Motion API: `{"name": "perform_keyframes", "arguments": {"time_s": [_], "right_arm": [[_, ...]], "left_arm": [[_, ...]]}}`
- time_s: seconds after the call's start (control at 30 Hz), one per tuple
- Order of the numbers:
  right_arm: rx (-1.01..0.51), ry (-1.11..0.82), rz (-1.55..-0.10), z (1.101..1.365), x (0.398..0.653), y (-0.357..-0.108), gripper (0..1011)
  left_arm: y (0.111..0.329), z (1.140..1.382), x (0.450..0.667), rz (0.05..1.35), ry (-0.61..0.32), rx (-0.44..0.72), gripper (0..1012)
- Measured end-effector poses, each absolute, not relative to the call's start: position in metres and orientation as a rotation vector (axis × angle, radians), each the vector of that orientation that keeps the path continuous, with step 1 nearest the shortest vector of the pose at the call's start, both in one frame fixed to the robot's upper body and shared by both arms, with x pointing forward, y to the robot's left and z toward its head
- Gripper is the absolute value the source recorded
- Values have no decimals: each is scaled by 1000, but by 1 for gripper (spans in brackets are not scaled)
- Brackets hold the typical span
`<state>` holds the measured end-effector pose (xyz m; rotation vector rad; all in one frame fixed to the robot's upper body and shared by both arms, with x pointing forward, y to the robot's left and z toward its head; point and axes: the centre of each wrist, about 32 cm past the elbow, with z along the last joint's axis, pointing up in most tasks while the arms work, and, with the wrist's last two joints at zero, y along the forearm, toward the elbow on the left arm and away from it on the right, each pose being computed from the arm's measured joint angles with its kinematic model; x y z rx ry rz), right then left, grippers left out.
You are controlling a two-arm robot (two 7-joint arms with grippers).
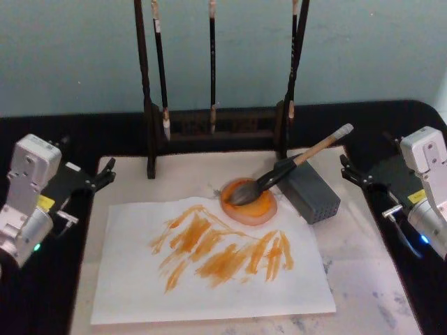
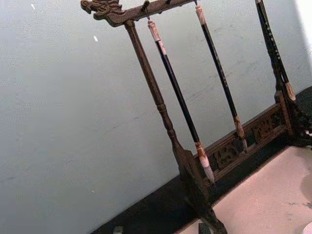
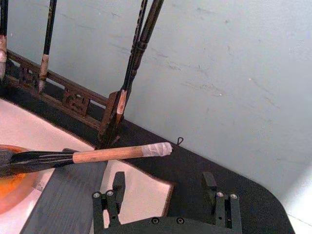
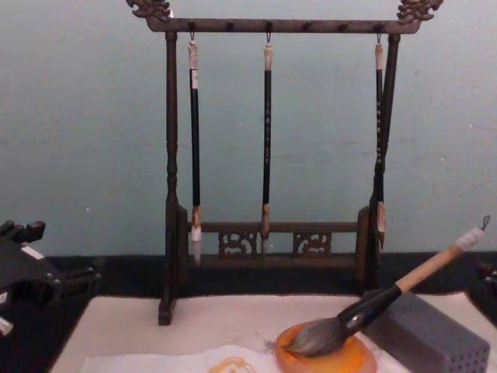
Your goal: Pick up the brush from the inkstone, write on the paper, then place the brush back to its original position.
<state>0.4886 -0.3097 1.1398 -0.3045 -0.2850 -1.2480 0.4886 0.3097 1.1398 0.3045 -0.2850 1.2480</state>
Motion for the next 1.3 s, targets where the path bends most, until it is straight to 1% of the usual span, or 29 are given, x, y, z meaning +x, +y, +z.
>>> {"name": "perform_keyframes", "arguments": {"time_s": [0.13, 0.4, 0.5, 0.6, 0.63, 0.67, 0.83, 0.93, 0.97, 1.07, 1.3], "right_arm": [[-301, -279, -1245, 1140, 488, -310, 1000], [-211, -129, -1217, 1144, 486, -311, 1000], [-163, -44, -1199, 1146, 487, -311, 1000], [-100, 75, -1182, 1148, 488, -312, 1000], [-65, 141, -1176, 1149, 489, -312, 1000], [-65, 141, -1176, 1149, 489, -312, 1000], [56, 396, -1154, 1150, 493, -311, 1000], [113, 505, -1136, 1149, 497, -310, 1000], [113, 505, -1136, 1149, 497, -310, 1000], [176, 614, -1113, 1148, 503, -308, 1000], [272, 740, -1078, 1145, 514, -301, 1000]], "left_arm": [[310, 1140, 489, 1248, -285, 304, 1001], [310, 1140, 489, 1248, -285, 304, 1001], [310, 1140, 489, 1248, -285, 305, 1001], [310, 1140, 489, 1248, -285, 305, 1001], [310, 1140, 489, 1248, -285, 305, 1001], [310, 1140, 489, 1248, -285, 305, 1001], [310, 1140, 489, 1248, -285, 305, 1001], [310, 1140, 489, 1248, -285, 304, 1001], [310, 1140, 489, 1248, -285, 305, 1001], [310, 1140, 489, 1248, -285, 304, 1001], [310, 1140, 489, 1248, -285, 304, 1001]]}}
